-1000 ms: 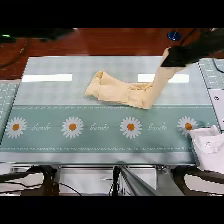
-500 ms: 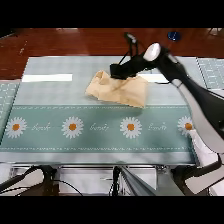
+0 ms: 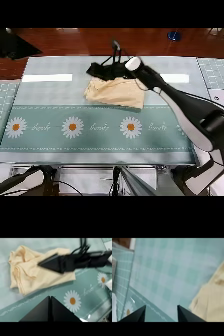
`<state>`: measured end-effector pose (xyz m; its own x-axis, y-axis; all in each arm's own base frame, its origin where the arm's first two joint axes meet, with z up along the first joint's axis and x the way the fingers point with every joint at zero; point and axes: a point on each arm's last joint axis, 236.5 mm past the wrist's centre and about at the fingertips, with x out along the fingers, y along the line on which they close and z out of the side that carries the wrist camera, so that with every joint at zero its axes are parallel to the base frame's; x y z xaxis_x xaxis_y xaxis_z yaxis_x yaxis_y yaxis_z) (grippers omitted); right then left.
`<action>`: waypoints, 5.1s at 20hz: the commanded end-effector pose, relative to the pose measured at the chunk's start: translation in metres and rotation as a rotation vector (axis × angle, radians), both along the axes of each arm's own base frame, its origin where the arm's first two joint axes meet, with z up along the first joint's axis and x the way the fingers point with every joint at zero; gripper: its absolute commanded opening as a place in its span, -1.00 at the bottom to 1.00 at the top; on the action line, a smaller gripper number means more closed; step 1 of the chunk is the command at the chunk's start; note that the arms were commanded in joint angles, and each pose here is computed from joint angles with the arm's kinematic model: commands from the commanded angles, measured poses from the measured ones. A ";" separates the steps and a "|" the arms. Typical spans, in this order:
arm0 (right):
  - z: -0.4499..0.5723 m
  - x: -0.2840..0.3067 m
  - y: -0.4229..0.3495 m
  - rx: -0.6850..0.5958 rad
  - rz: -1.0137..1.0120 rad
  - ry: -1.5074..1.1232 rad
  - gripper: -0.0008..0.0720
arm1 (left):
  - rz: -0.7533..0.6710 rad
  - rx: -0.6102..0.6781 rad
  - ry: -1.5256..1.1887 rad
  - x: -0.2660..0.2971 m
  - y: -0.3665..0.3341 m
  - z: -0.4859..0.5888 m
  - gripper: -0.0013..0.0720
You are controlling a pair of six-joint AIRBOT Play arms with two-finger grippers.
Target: Fold the shirts.
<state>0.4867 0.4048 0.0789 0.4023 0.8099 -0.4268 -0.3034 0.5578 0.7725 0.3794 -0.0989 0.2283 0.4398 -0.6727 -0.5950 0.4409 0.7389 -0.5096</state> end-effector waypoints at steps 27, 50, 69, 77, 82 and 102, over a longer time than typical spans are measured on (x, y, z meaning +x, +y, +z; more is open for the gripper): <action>-0.145 -0.050 -0.296 -0.100 -0.313 0.433 0.64 | -0.070 0.040 0.245 0.028 -0.017 -0.132 -0.41; 0.090 -0.047 -0.261 0.072 -0.185 0.082 -0.95 | -0.068 0.107 0.050 0.006 -0.014 -0.068 -0.44; 0.171 -0.303 -0.556 -0.423 -1.235 0.507 -0.95 | -0.146 0.128 0.190 -0.022 -0.015 -0.141 -0.44; 0.134 -0.357 -0.593 -0.511 -1.375 0.703 -0.96 | 0.011 0.144 0.073 0.019 0.014 -0.133 -0.44; 0.084 -0.417 -0.602 -0.650 -1.399 0.976 -0.96 | 0.158 0.150 0.030 0.040 0.060 -0.128 -0.44; -0.025 -0.580 -0.570 -0.805 -1.177 1.648 0.05 | 0.340 0.126 -0.015 0.056 0.121 -0.115 -0.44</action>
